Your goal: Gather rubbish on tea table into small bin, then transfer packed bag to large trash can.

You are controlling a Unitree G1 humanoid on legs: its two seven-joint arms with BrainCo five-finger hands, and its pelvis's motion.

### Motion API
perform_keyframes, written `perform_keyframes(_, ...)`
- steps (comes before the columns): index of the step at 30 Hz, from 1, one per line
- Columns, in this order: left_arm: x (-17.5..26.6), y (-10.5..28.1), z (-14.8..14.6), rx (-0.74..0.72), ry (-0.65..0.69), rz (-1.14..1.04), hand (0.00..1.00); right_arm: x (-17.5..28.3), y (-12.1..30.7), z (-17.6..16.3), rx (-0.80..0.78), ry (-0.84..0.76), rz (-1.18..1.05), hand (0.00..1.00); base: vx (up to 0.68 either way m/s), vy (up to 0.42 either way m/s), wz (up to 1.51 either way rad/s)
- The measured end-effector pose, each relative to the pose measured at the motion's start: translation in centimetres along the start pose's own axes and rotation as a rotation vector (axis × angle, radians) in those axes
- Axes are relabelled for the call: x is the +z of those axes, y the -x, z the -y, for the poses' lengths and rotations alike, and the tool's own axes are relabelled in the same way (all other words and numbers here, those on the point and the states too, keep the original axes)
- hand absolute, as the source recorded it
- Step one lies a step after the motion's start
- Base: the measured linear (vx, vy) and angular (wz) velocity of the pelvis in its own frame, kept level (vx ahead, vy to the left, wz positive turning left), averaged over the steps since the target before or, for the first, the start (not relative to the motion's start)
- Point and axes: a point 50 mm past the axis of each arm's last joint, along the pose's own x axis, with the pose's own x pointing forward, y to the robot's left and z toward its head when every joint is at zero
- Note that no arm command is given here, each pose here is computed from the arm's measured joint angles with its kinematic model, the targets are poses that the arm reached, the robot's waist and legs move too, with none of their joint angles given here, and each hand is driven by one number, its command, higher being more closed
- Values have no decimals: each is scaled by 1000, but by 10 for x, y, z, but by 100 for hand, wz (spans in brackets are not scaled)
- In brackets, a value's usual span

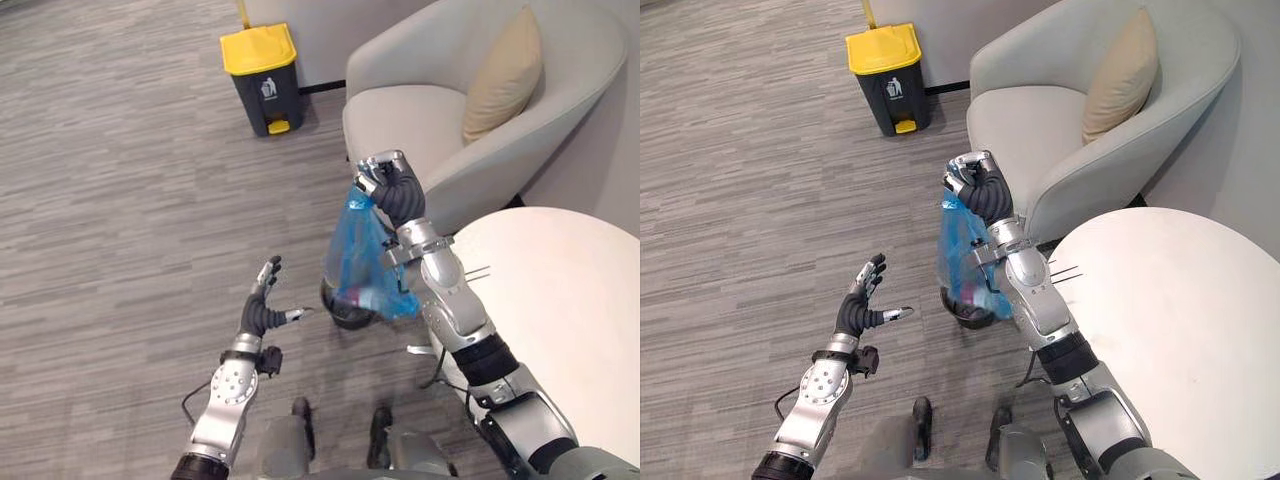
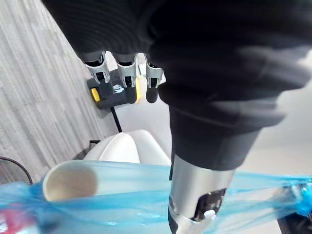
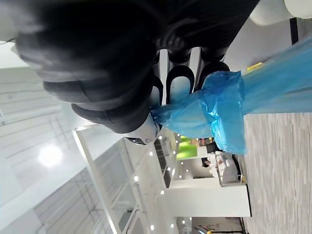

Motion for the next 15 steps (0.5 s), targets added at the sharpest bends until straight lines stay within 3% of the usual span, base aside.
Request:
perform_keyframes(10,18,-14,30,-160,-169,112,0,-4,-1,-30,99,-84,-15,100,-46,107,5)
perform_keyframes(15,22,-33,37,-94,-232,142,0,-4,2,-59,200,-165,-26,100,3,9,-2)
